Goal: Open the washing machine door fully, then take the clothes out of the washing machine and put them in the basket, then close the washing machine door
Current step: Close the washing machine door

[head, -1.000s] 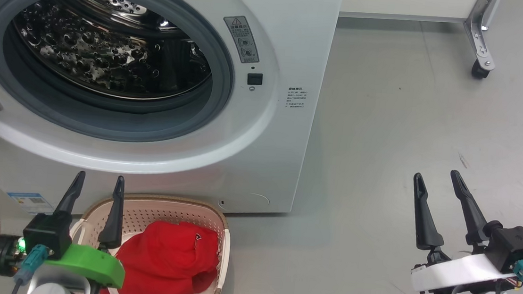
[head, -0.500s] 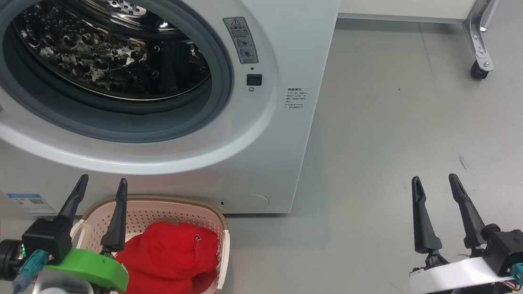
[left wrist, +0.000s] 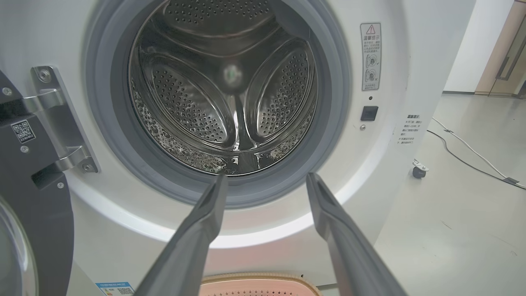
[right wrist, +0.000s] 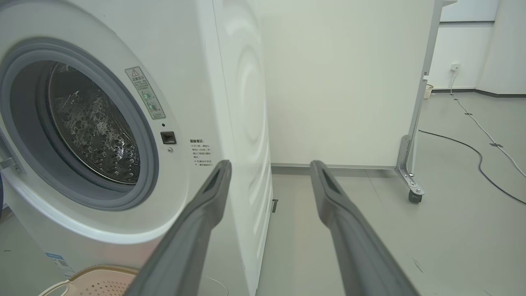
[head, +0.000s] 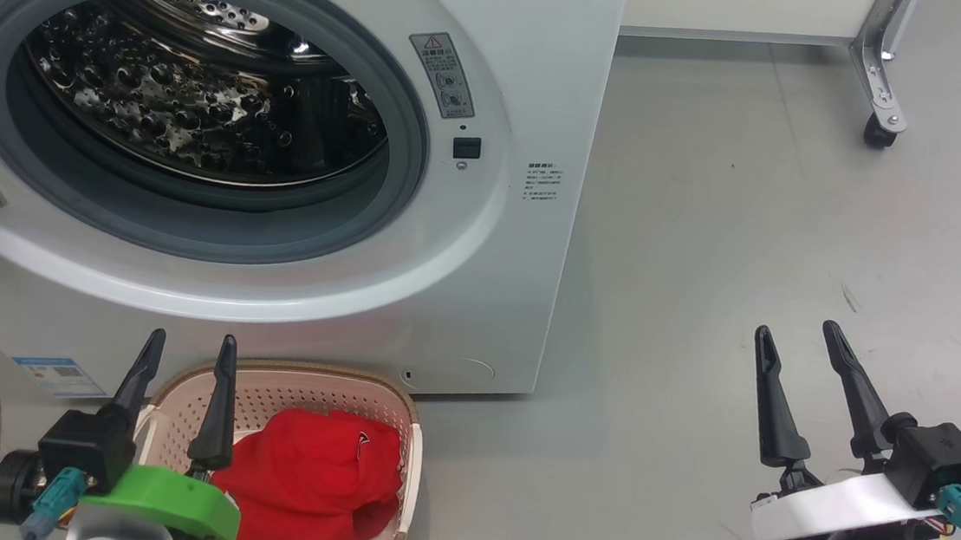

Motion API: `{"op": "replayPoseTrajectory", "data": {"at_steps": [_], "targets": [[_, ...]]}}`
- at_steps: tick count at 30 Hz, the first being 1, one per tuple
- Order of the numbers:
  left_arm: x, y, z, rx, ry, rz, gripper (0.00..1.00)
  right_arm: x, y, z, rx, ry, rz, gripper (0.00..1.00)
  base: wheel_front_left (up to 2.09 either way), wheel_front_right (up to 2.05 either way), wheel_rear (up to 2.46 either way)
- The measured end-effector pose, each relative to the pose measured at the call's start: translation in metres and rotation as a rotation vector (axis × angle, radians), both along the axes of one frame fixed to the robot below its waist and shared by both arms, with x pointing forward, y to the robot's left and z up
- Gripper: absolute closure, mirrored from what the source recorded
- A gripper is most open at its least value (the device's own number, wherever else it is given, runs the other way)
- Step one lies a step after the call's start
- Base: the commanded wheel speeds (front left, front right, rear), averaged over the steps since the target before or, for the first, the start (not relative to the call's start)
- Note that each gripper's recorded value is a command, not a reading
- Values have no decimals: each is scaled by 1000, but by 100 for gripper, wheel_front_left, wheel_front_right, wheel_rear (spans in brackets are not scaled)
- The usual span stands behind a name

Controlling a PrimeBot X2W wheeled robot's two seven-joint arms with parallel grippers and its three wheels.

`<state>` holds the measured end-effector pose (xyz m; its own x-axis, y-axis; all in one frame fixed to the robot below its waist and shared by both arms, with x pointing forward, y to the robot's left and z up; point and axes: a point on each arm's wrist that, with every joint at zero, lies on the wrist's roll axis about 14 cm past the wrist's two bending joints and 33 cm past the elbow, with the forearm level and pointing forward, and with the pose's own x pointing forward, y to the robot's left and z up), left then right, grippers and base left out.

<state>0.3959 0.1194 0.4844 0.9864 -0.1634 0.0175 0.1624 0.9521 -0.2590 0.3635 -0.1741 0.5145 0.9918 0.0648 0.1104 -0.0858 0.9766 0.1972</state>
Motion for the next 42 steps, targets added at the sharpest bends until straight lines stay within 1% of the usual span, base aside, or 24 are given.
{"op": "replayPoseTrajectory", "data": {"at_steps": [23,28,42], "targets": [[-3,-2,1,-14,-1,-2,0,0,1,0,4,0,1,0,0,0,0],[-4,-2,0,-38,7,3,0,0,1,-1,4,1,0,0,-8,8,0],[-3,-4,-2,-40,14,-2,0,1,2,-3,8,8,-1,0,-40,40,0]]}}
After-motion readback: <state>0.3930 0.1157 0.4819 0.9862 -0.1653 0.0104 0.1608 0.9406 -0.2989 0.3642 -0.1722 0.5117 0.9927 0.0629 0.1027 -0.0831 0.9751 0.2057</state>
